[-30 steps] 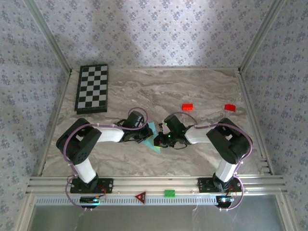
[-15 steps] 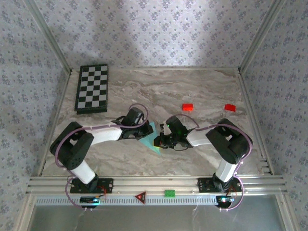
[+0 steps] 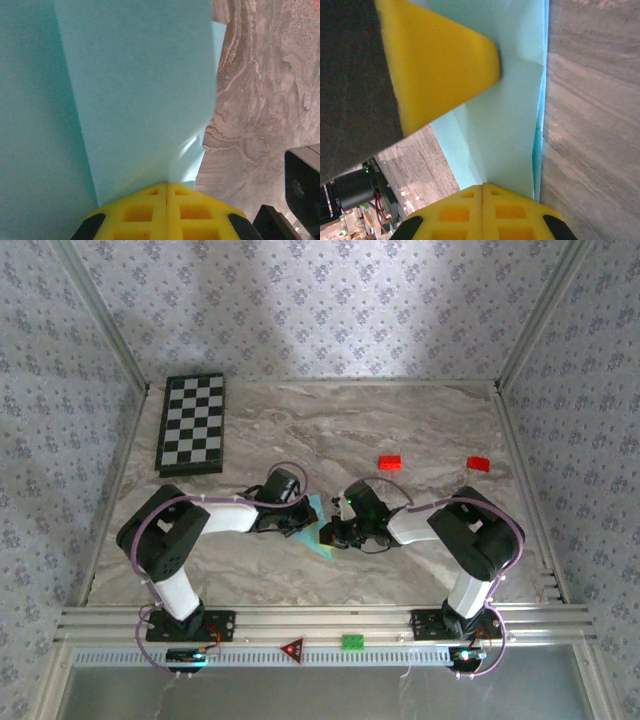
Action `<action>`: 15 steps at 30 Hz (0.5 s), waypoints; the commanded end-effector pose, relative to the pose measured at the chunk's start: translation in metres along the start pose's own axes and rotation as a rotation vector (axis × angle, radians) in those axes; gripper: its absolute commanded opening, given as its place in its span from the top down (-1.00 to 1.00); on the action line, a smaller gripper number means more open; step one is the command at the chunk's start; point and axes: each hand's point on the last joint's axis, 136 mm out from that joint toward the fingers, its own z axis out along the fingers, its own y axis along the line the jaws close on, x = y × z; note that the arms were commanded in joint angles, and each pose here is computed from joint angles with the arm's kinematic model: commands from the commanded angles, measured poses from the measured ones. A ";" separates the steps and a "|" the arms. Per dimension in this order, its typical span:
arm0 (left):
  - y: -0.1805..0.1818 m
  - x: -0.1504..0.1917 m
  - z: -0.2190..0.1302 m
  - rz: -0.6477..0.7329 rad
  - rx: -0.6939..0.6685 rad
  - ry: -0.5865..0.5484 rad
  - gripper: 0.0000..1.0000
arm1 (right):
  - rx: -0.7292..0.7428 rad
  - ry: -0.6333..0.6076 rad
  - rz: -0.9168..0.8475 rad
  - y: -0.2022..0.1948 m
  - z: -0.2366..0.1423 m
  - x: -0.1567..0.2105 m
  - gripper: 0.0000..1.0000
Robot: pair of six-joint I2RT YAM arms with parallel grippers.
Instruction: Fold a paper plane with a square sheet of paper (pick it up from the middle)
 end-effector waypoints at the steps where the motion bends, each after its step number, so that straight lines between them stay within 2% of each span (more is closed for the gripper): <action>1: 0.037 -0.026 0.002 -0.063 -0.104 -0.072 1.00 | 0.232 0.136 0.098 -0.063 -0.001 0.050 1.00; 7: 0.041 -0.048 -0.003 -0.061 -0.106 -0.091 1.00 | 0.246 0.148 0.091 -0.067 -0.002 0.054 1.00; 15: 0.041 -0.074 -0.007 -0.064 -0.040 -0.095 1.00 | 0.244 0.152 0.086 -0.067 -0.003 0.056 1.00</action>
